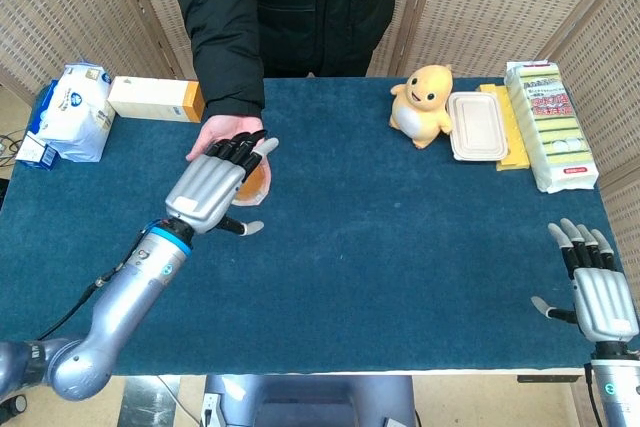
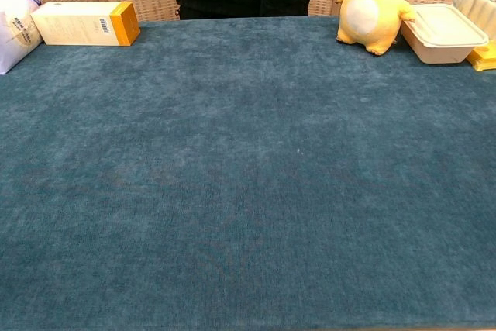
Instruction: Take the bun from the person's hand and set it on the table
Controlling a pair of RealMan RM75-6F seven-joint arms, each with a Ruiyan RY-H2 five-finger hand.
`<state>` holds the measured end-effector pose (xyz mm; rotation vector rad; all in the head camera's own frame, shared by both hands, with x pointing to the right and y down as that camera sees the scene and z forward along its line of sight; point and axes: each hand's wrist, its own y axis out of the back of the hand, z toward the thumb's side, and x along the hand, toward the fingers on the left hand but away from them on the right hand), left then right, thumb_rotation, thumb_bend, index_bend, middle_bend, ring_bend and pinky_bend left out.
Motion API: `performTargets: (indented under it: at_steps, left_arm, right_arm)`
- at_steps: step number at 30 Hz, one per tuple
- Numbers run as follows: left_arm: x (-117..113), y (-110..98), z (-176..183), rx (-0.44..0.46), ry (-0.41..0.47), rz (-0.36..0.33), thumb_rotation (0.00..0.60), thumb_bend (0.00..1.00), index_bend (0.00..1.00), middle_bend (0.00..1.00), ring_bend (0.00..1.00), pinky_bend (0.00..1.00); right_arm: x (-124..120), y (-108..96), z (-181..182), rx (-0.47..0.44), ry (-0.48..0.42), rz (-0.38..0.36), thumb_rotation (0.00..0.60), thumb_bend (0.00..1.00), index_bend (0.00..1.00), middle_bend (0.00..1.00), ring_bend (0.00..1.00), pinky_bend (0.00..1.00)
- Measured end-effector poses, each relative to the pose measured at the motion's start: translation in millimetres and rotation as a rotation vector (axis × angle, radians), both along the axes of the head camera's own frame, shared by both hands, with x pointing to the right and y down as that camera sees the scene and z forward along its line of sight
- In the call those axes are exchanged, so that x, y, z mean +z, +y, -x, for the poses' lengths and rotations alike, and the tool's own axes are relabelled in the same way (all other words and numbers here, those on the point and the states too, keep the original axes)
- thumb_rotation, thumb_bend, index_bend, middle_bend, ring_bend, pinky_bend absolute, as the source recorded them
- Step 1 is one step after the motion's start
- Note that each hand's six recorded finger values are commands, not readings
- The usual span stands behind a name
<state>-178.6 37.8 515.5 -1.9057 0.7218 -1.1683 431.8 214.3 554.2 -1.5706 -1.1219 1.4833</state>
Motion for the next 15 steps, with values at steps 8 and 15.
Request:
performTargets:
  at_steps: [8,15]
  left_arm:
    - [8,-12,4,-0.076,-0.063,-0.063,0.600,0.24,0.10,0.23,0.14,0.31]
    - [19,-11,5,-0.094,-0.104,-0.060,0.600,0.24,0.33,0.40,0.29,0.41]
  right_arm:
    - [-1,-1,-4,0.011,-0.004,-0.004,0.600,0.13,0.05,0.04,0.00,0.00]
    - [-1,-1,-2,0.008,-0.008,-0.002,0.600,0.13,0.04,0.04,0.00,0.00]
